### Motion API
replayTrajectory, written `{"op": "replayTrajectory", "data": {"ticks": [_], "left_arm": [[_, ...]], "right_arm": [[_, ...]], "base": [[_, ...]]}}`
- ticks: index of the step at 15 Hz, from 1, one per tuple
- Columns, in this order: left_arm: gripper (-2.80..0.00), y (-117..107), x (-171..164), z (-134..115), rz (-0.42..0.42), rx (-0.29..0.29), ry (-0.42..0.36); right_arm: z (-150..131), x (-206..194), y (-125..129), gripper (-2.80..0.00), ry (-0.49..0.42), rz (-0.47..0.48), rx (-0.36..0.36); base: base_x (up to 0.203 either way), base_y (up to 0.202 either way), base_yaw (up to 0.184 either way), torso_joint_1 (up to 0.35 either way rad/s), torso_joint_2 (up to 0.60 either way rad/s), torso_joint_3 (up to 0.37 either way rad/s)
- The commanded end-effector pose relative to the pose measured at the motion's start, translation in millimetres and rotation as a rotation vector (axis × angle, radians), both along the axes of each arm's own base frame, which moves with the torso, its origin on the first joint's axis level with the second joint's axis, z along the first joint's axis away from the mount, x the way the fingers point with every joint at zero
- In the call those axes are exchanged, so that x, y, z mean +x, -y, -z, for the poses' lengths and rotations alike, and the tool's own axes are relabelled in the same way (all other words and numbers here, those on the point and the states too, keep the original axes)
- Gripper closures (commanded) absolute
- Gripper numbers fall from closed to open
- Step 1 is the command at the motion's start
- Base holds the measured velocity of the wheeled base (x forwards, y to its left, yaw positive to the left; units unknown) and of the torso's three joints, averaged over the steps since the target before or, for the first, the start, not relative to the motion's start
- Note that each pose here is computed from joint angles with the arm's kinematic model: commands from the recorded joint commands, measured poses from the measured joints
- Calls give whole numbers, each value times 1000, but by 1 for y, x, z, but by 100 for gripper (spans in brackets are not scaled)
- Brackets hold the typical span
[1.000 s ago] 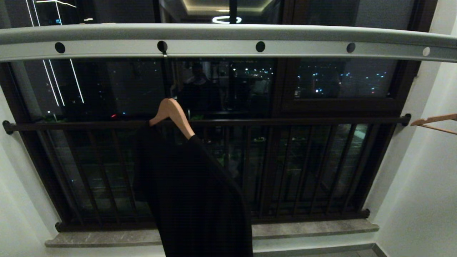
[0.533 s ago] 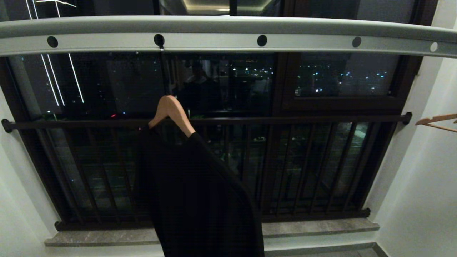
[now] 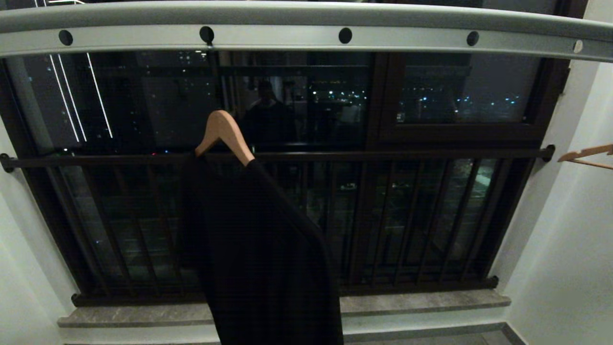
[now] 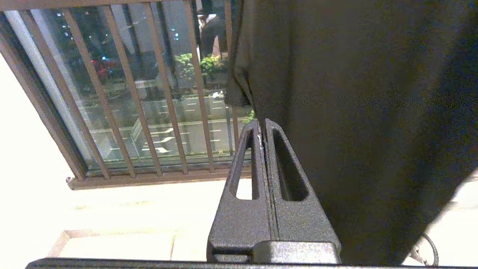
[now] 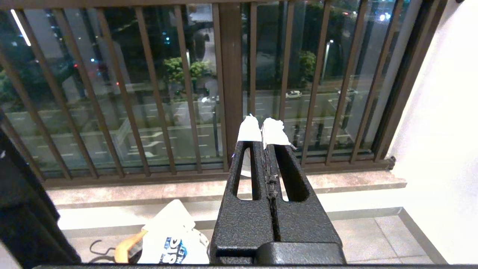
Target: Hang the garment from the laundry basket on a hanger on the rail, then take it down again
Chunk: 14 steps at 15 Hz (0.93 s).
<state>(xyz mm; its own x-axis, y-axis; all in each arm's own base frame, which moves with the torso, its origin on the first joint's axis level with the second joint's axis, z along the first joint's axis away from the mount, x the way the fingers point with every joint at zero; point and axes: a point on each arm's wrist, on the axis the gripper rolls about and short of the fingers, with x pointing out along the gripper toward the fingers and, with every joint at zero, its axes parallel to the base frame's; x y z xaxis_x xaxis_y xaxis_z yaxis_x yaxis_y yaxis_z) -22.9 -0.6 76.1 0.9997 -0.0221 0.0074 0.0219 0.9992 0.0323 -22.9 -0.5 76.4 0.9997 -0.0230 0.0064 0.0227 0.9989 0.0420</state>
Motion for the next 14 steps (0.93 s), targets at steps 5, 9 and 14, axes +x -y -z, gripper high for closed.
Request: {"op": "replayTrajectory", "data": {"ticks": [5, 9, 14], "left_arm": [[0, 0, 0, 0, -1, 0, 0], [0, 0, 0, 0, -1, 0, 0], [0, 0, 0, 0, -1, 0, 1]], "right_arm": [[0, 0, 0, 0, 1, 0, 0], [0, 0, 0, 0, 1, 1, 1], [0, 0, 0, 0, 1, 0, 1]], "base": [[0, 0, 0, -132, 313, 177], [0, 0, 0, -136, 323, 190], [0, 0, 0, -135, 333, 188]]}}
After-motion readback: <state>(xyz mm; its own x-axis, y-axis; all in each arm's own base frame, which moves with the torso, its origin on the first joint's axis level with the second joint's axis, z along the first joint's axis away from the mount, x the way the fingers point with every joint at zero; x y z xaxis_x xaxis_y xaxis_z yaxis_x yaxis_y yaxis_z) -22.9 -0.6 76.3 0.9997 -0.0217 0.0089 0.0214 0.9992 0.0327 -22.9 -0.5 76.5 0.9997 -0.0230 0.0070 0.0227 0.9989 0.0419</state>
